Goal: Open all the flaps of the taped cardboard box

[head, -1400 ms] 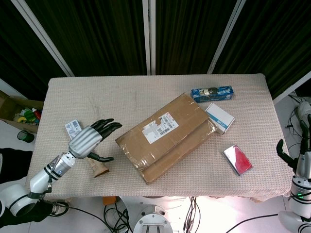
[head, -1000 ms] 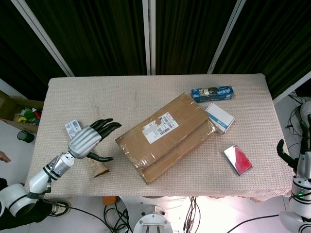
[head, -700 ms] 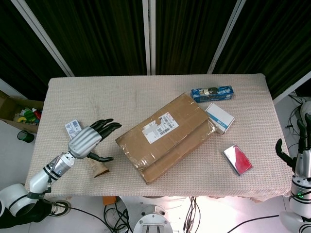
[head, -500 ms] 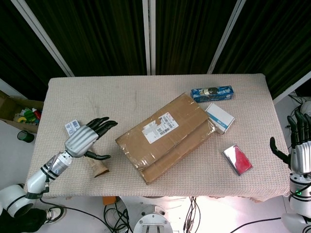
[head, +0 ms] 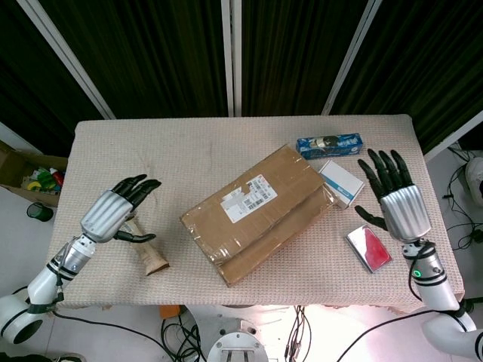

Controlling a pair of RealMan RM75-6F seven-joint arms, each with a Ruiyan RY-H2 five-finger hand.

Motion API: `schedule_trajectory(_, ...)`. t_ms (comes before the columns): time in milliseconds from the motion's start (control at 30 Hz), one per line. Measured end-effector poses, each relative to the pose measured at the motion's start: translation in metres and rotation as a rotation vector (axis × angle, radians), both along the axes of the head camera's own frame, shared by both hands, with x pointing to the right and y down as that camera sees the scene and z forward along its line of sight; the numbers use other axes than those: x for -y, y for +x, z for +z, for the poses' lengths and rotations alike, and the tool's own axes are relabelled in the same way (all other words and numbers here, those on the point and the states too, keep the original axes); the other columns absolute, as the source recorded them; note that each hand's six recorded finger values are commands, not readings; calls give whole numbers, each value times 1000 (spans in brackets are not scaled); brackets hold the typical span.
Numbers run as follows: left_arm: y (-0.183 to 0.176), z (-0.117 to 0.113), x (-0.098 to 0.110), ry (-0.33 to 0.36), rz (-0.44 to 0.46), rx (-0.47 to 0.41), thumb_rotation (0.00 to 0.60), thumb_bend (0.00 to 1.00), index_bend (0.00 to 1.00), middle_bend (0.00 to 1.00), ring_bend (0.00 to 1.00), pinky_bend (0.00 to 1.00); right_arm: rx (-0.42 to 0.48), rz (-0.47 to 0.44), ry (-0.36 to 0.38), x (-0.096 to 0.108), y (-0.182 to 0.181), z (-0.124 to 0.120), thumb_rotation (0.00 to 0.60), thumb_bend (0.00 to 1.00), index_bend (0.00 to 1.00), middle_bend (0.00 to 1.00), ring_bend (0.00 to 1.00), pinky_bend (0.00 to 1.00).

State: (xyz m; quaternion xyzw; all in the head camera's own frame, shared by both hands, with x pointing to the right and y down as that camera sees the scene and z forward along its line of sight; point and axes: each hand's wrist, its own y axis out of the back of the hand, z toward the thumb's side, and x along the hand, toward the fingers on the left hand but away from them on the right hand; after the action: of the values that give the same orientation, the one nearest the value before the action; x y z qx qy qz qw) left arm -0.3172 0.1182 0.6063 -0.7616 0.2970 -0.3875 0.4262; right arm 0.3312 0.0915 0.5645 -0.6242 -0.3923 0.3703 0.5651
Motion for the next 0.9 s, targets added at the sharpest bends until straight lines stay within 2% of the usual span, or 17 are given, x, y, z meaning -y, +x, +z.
schedule_trajectory(133, -14, 1, 0, 25, -35, 9, 0, 36, 65, 99, 54, 163, -25, -91, -42, 15, -48, 8, 600, 0, 0, 0, 0, 0)
schedule_trajectory(267, -26, 4, -2, 17, -62, 4, 0, 37, 65, 99, 54, 162, -31, -126, -73, 19, -76, 20, 600, 0, 0, 0, 0, 0)
schedule_trajectory(467, -39, 5, -2, 15, -80, 7, 0, 37, 65, 99, 54, 163, -32, -143, -107, 16, -97, 41, 600, 0, 0, 0, 0, 0)
schedule_trajectory(800, -45, 4, -2, 14, -85, 1, 0, 37, 65, 99, 54, 162, -63, -178, -98, 24, -121, 59, 600, 28, 0, 0, 0, 0)
schedule_trajectory(900, -46, 3, -3, 14, -87, 1, 0, 36, 65, 99, 54, 162, -46, -191, -84, 30, -136, 58, 600, 51, 0, 0, 0, 0)
